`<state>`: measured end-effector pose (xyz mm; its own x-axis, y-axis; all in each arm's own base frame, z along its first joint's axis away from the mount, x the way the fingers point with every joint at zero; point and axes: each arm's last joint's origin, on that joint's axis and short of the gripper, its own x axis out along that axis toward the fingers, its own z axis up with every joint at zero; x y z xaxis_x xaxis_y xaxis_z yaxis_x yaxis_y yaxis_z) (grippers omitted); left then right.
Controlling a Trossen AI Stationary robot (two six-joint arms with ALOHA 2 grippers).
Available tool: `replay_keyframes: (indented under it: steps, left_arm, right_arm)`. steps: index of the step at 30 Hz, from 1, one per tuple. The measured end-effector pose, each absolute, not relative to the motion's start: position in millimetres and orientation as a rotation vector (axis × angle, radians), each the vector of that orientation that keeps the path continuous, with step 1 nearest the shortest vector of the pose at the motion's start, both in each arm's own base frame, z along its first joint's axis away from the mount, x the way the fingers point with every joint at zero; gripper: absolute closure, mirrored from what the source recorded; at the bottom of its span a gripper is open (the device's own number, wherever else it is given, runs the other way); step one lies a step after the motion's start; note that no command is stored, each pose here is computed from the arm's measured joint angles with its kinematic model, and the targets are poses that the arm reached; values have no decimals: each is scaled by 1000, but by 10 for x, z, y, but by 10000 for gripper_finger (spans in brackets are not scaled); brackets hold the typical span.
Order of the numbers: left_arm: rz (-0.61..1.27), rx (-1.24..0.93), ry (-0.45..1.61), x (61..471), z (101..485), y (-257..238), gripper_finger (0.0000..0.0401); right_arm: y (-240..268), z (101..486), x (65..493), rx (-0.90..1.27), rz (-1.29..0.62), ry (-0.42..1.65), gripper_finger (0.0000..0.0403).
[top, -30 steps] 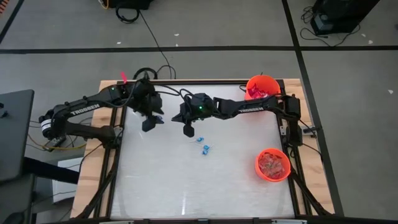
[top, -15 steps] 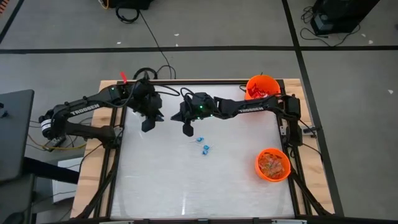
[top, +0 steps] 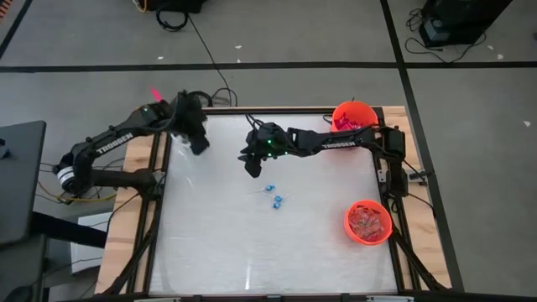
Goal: Sort candy by brand, put in halloween buckets
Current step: Put the blue candy into the white bucket
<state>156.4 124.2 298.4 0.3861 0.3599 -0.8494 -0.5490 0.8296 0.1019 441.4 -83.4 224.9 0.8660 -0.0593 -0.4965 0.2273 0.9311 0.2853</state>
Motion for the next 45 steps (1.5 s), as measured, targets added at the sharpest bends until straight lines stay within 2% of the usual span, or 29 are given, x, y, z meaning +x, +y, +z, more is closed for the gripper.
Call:
replay_keyframes:
  steps: [5, 9, 13, 20, 24, 35, 45]
  left_arm:
    - [813, -334, 1007, 1275, 2972, 1563, 318]
    - [881, -465, 1006, 1127, 2895, 1756, 314]
    - [860, -531, 1062, 1117, 2768, 1875, 277]
    - [835, -582, 1149, 1211, 2543, 2038, 182]
    - [812, -572, 1134, 1222, 2557, 2036, 155]
    - [720, -473, 1089, 1221, 2872, 1699, 170]
    - [469, -450, 982, 1545, 2998, 1275, 183]
  right_arm:
    - [-784, 2140, 4349, 414, -165, 637, 230]
    - [-698, 2061, 4296, 428, -205, 741, 227]
    - [-609, 1980, 4221, 396, -231, 864, 226]
    - [-496, 1830, 4068, 328, -218, 1053, 226]
    - [-475, 1641, 3959, 385, -223, 1111, 226]
    - [-270, 1397, 3876, 238, -63, 1106, 226]
    - [-167, 1364, 3883, 251, 2, 1086, 252]
